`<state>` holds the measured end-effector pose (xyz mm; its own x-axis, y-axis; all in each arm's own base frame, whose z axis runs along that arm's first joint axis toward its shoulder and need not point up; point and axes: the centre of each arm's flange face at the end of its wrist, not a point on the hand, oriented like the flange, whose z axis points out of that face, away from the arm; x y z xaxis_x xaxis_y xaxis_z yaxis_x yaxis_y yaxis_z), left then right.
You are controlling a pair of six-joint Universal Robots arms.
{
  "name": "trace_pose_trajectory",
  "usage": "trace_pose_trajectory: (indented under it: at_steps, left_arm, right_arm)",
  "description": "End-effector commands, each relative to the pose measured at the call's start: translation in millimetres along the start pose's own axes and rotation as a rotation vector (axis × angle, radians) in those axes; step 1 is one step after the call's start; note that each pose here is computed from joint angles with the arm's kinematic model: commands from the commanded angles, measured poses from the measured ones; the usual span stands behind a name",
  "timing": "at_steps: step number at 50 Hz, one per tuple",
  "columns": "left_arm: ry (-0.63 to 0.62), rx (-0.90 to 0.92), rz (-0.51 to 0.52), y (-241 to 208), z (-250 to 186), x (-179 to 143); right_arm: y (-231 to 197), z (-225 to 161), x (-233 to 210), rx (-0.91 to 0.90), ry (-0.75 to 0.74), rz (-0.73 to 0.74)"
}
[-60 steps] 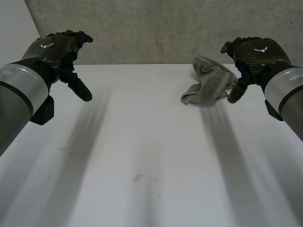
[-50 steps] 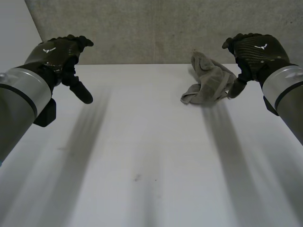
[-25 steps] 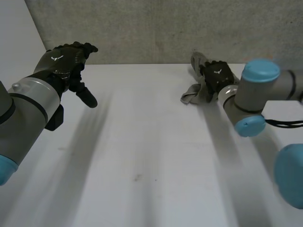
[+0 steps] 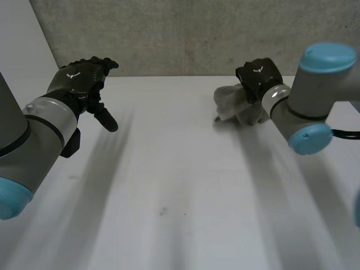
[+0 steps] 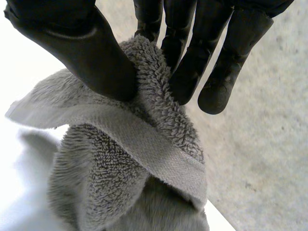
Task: Fold the towel.
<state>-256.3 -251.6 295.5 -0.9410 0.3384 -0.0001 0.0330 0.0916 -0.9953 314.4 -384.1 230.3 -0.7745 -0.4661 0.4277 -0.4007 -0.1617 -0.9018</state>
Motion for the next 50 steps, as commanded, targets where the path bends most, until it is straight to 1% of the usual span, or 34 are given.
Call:
trace_pose_trajectory:
  at_steps: [1, 2, 3, 4, 5, 7, 8, 10, 11, 13, 14, 15, 16, 18, 20, 22, 23, 24, 26, 27, 29, 30, 32, 33, 34, 37, 39, 40, 42, 45, 46, 47, 48, 50]
  left_arm:
    - [0.003, 0.009, -0.001, -3.4, -3.0, 0.3]
    - [0.003, 0.009, -0.001, -3.4, -3.0, 0.3]
    - [0.003, 0.011, -0.001, -3.9, -3.5, 0.6]
    - [0.004, 0.011, -0.001, -4.2, -4.1, 1.0]
    - [0.004, 0.011, -0.001, -4.2, -4.1, 1.0]
    - [0.007, 0.012, -0.001, -5.0, -5.3, 2.0]
    - [0.012, 0.014, -0.001, -5.4, -6.9, 3.7]
    - [0.019, 0.015, 0.0, -5.8, -8.4, 6.1]
    - [0.026, 0.015, 0.0, -5.7, -9.4, 8.0]
    - [0.032, 0.014, 0.001, -5.1, -10.5, 9.9]
    - [0.036, 0.014, 0.0, -5.0, -11.5, 11.7]
    - [0.036, 0.014, 0.0, -5.0, -11.5, 11.7]
    - [0.041, 0.011, 0.001, -4.0, -12.5, 13.1]
    - [0.045, 0.004, 0.003, -2.1, -13.4, 14.1]
    - [0.048, 0.0, 0.006, 0.1, -13.4, 15.1]
    - [0.047, -0.003, 0.006, 1.0, -13.2, 15.0]
    - [0.047, -0.003, 0.006, 1.0, -13.2, 15.0]
    - [0.047, -0.006, 0.007, 2.0, -13.0, 15.4]
    - [0.048, -0.012, 0.003, 3.6, -13.6, 16.2]
    - [0.054, -0.017, 0.002, 4.8, -14.6, 18.0]
    - [0.069, -0.022, 0.001, 5.8, -17.7, 22.7]
    - [0.086, -0.028, 0.002, 7.3, -21.1, 28.0]
    - [0.106, -0.031, 0.005, 8.3, -25.3, 34.3]
    - [0.124, -0.038, 0.009, 10.4, -29.6, 40.2]
    - [0.124, -0.038, 0.009, 10.4, -29.6, 40.3]
    - [0.159, -0.064, -0.006, 17.7, -37.1, 51.1]
    - [0.189, -0.105, -0.05, 29.5, -41.6, 61.9]
    - [0.19, -0.105, -0.05, 29.5, -41.7, 62.0]
    - [0.224, -0.146, -0.095, 42.5, -44.5, 75.2]
    - [0.242, -0.167, -0.103, 49.8, -45.1, 82.6]
    - [0.258, -0.189, -0.101, 58.3, -45.0, 90.2]
    - [0.279, -0.206, -0.092, 66.1, -44.0, 99.0]
    - [0.279, -0.206, -0.092, 66.2, -44.0, 99.1]
    - [0.304, -0.224, -0.077, 78.8, -38.0, 115.6]
  right_arm:
    - [-44.6, -76.2, -21.3, -0.024, -0.146, 0.037]
    - [-48.5, -91.9, -23.3, -0.029, -0.172, 0.058]
    - [-48.5, -92.1, -23.3, -0.029, -0.173, 0.058]
    - [-50.7, -105.4, -25.4, -0.031, -0.197, 0.081]
    - [-50.7, -105.6, -25.4, -0.031, -0.198, 0.081]
    - [-48.0, -127.4, -30.0, -0.053, -0.25, 0.143]
    - [-48.0, -127.5, -30.1, -0.053, -0.25, 0.144]
    - [-40.2, -145.2, -43.4, -0.084, -0.346, 0.207]
    - [-40.1, -145.3, -43.5, -0.084, -0.346, 0.207]
    - [-30.1, -163.9, -62.5, -0.107, -0.486, 0.248]
    - [-30.1, -164.0, -62.6, -0.107, -0.487, 0.248]
    - [-27.8, -173.7, -70.2, -0.106, -0.556, 0.265]
    - [-27.8, -173.8, -70.3, -0.106, -0.557, 0.265]
    - [-24.2, -188.4, -81.6, -0.105, -0.663, 0.3]
    - [-24.9, -193.2, -85.0, -0.1, -0.692, 0.303]
    - [-23.8, -192.3, -84.7, -0.105, -0.687, 0.308]
    - [-22.0, -188.3, -78.8, -0.115, -0.648, 0.314]
    - [-22.0, -188.2, -78.7, -0.116, -0.648, 0.314]
    - [-23.4, -177.7, -62.4, -0.13, -0.508, 0.315]
    - [-23.4, -177.7, -62.3, -0.13, -0.507, 0.315]
    - [-16.5, -159.3, -27.8, -0.159, -0.289, 0.304]
    - [-16.5, -159.2, -27.6, -0.159, -0.288, 0.304]
    - [-5.8, -144.1, 8.1, -0.166, -0.101, 0.296]
    - [-5.7, -144.1, 8.3, -0.166, -0.1, 0.296]
    - [-1.8, -138.4, 21.0, -0.159, -0.046, 0.291]
    - [4.4, -128.5, 36.0, -0.144, -0.005, 0.291]
    - [11.3, -121.3, 38.0, -0.15, -0.004, 0.29]
    - [17.5, -114.6, 37.6, -0.159, -0.01, 0.285]
    - [22.1, -107.4, 37.8, -0.168, -0.014, 0.271]
    - [31.6, -94.7, 39.6, -0.193, -0.013, 0.221]
    - [31.7, -94.7, 39.7, -0.194, -0.013, 0.221]
    - [38.9, -88.6, 38.7, -0.211, -0.019, 0.189]
    - [46.1, -83.1, 38.1, -0.229, -0.024, 0.159]
    - [51.9, -78.8, 38.0, -0.246, -0.029, 0.134]
